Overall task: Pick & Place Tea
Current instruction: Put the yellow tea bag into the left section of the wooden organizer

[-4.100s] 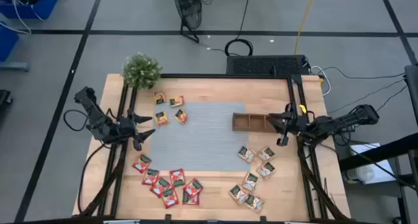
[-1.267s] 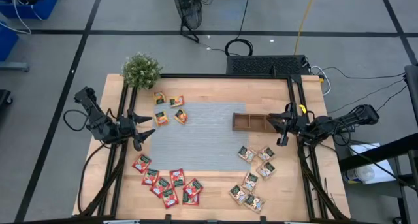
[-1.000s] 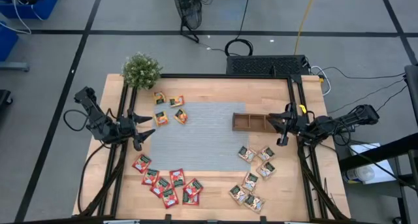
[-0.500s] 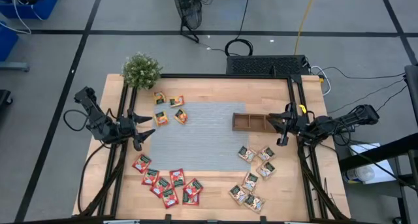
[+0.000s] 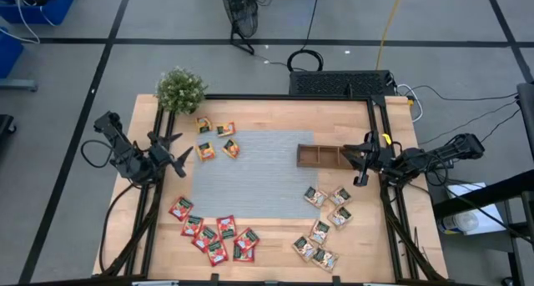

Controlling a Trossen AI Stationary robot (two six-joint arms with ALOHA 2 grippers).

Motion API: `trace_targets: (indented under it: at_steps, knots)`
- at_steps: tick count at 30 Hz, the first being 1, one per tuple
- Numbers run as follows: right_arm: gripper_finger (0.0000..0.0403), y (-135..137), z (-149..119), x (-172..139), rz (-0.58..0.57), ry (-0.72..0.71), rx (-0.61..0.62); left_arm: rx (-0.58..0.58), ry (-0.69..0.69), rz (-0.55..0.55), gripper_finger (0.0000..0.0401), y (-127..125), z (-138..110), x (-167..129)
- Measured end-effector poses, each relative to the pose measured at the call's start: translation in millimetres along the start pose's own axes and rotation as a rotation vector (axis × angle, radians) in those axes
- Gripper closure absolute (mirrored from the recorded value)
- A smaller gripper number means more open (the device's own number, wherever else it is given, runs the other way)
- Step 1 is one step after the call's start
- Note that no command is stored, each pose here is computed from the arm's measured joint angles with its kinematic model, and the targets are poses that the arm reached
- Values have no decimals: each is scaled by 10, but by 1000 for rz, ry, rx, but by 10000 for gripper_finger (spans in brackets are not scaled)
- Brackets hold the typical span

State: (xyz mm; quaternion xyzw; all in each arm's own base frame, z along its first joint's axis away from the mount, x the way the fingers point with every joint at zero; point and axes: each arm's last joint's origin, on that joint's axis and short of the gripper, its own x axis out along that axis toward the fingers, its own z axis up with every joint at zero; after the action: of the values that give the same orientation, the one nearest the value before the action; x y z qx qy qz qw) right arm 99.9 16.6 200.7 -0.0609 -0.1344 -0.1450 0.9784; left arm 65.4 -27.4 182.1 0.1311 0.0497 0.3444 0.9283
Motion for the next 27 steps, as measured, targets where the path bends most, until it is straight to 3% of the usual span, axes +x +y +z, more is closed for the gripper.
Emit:
trace_targets:
  at_steps: [8, 19, 24, 27]
  knots:
    - [321, 0, 0, 0, 0, 0, 0, -11, 2, 4, 127, 1, -3, 8]
    - [321, 0, 0, 0, 0, 0, 0, -596, 9, -95, 114, -25, 4, 37]
    - [320, 0, 0, 0, 0, 0, 0, -706, 12, -97, 118, -22, 15, 37]
    - [320, 0, 0, 0, 0, 0, 0, -720, 2, -7, 122, 5, 14, 45]
